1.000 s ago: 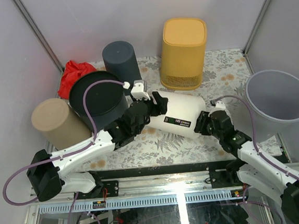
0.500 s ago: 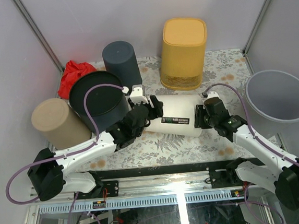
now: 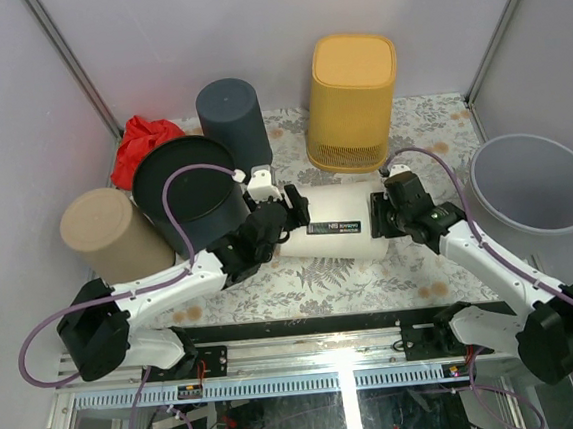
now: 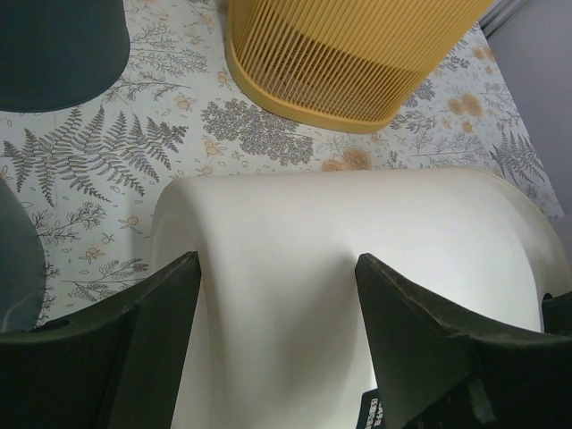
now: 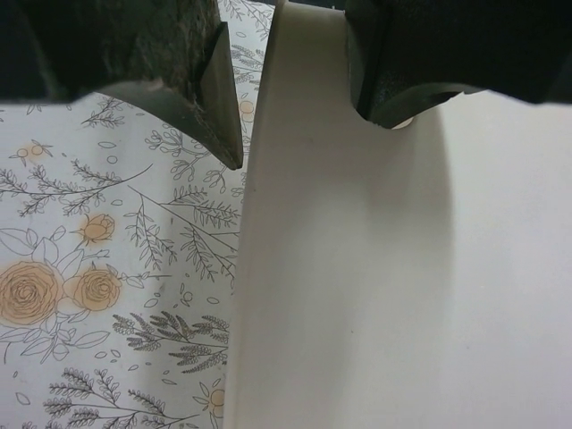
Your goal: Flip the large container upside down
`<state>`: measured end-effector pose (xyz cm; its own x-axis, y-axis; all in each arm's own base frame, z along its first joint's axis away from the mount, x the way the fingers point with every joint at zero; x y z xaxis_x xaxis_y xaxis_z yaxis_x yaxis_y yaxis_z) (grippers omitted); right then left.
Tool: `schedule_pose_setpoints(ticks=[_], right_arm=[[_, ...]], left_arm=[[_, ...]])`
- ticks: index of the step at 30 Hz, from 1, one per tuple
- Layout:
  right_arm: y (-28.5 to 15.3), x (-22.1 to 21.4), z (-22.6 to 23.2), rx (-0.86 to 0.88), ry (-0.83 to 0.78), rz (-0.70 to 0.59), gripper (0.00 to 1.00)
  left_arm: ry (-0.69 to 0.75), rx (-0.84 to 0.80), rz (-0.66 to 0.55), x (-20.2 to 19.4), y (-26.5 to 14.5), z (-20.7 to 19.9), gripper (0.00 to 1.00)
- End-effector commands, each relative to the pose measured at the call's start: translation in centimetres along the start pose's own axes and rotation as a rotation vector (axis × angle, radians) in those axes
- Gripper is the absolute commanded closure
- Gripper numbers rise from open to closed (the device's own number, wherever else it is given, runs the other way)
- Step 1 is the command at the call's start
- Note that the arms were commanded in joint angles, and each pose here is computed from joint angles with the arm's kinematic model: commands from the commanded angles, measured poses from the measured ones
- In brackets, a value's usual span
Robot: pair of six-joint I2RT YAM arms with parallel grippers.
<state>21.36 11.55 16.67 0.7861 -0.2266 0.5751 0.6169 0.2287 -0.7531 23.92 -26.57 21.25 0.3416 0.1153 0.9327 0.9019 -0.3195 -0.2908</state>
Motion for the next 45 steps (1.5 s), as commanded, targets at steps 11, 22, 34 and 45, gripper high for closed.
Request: schedule_pose_setpoints(ticks=[11,22,34,45], right_arm=[[-0.1,4.1,4.6,0.156,-0.04,-0.052,0.48],[-0.2,4.5,4.4,0.11,-0.053,-0.038,0.48],[0.3,4.5,4.2,0.08,-0.05,-0.033,0.48],[-1.0,4.3,4.1,0.1,-0.068,-0.023,0.44]], left_arm=[[-0.073,-0.194,0.046,-0.6,0.7,-2.8,0.33],[-0.036,-0.112,0.025,1.6,0.0,-0.7,0.32],[-0.024,-0.083,-0.002,3.2,-1.2,0.0,0.32],[-0.025,-0.071,0.027,1.1,-0.2,0.1,0.32]])
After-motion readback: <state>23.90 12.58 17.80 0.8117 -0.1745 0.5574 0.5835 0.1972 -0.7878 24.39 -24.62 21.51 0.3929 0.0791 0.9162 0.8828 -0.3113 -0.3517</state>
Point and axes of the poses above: each gripper's point midway between its finger pads, its own y axis out along the fingers, its own z axis along the line the jaws close on, x = y × z, the point moved 7 cm from there along -y, back along the fingers, and after that the axes turned 12 degrees about y, right-handed, at the moved point
